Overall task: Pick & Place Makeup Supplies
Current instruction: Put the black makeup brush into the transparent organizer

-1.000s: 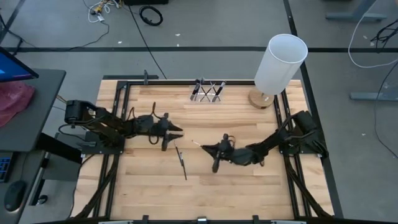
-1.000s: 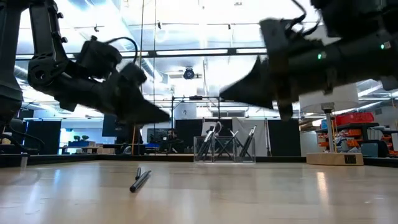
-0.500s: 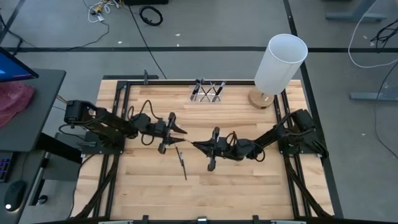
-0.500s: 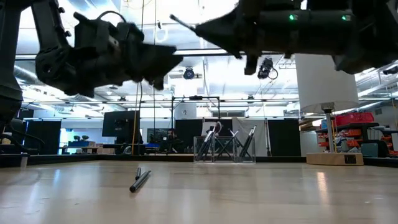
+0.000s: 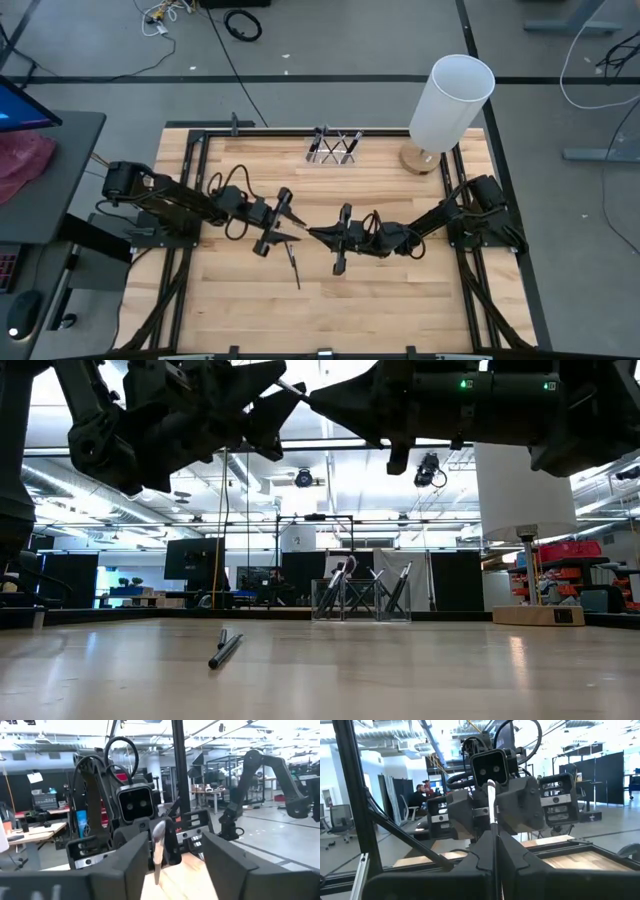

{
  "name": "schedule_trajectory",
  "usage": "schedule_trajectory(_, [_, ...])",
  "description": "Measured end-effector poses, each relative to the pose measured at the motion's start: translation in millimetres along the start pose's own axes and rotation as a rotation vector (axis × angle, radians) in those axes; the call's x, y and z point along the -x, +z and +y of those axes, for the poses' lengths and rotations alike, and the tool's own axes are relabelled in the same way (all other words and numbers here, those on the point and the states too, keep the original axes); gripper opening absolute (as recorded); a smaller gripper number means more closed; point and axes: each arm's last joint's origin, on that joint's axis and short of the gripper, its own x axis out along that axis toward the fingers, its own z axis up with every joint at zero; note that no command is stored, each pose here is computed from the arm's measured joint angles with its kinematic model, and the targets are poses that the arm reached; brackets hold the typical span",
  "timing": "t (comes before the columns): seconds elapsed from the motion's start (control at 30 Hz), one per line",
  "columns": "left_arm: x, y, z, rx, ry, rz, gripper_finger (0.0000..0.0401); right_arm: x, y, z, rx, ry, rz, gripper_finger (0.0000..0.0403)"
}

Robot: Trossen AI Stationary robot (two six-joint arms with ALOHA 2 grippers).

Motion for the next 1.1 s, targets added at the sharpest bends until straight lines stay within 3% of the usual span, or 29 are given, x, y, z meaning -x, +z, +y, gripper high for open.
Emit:
schedule_trajectory(0.37, [-1,-1,0,0.002,0.010,0.016,0.0017,0,-3,1,-0.020,0.004,0.035,0.0006])
schedule_trajectory(0.57, [2,-12,4,0.045,0.026,0.123,0.0019,3,-14,2,-0.012,-0.044,0.170,0.0037])
schedule_trajectory(0.7, [6,-24,10,0.083,0.115,0.258,0.0016,13,-21,0,0.015,-0.145,0.392,0.0077])
schedule_trajectory(0.87, [10,-36,17,0.141,0.230,0.407,0.0019,24,-10,-14,-0.082,-0.257,0.658,0.0121])
schedule_trajectory(0.97, [7,-38,21,0.156,0.264,0.477,0.0019,14,3,-23,-0.139,-0.265,0.704,0.0144])
schedule_trajectory(1.1, [-2,-36,26,0.145,0.278,0.522,0.0019,-5,5,-34,-0.108,-0.219,0.725,0.0172])
